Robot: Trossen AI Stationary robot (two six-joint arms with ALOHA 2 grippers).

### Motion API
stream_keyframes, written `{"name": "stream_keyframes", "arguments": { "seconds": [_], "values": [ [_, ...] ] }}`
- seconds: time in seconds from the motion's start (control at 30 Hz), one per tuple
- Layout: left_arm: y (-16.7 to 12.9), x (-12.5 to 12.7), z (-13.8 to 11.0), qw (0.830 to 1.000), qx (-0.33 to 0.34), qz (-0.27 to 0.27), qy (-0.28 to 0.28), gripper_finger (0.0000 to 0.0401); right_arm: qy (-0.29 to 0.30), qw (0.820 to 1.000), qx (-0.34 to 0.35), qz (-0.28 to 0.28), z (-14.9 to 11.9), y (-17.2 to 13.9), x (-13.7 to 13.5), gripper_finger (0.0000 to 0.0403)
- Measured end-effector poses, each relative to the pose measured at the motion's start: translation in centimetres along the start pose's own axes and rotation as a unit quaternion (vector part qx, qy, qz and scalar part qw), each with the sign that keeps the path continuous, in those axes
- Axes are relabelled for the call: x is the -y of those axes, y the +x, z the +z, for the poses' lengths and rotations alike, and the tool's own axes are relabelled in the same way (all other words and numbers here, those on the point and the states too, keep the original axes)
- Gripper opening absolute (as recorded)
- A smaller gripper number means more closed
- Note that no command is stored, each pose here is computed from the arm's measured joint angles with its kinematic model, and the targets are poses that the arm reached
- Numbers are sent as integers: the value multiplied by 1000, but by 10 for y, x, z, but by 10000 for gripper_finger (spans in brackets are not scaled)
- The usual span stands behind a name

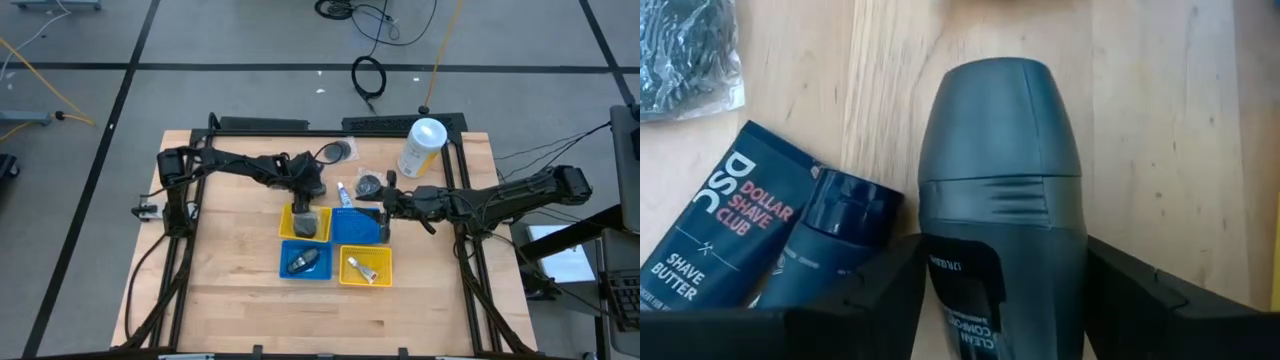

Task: Pick & Place Travel size toiletries
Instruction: Put the black deodorant into the bottom blue basket

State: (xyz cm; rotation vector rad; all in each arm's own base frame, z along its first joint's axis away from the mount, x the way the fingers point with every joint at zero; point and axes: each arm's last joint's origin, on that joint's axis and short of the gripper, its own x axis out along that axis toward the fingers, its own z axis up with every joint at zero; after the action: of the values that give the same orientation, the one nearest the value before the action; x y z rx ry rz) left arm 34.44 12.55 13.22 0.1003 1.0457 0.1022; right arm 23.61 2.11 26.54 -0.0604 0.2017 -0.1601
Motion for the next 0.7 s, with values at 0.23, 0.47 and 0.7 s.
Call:
{"name": "stream_keyframes", "arguments": {
  "seconds": [0.23, 0.47, 0.7],
  "values": [
    [-1, -1, 1, 1000, 5, -3, -1, 191, 0, 1000, 0, 0, 0, 0, 0, 114],
    [-3, -1, 1, 1000, 7, -5, -14, 168, 0, 1000, 0, 0, 0, 0, 0, 114],
    [-22, -3, 9, 999, 33, 0, -27, 167, -1, 1000, -4, 0, -1, 0, 0, 114]
  ]
}}
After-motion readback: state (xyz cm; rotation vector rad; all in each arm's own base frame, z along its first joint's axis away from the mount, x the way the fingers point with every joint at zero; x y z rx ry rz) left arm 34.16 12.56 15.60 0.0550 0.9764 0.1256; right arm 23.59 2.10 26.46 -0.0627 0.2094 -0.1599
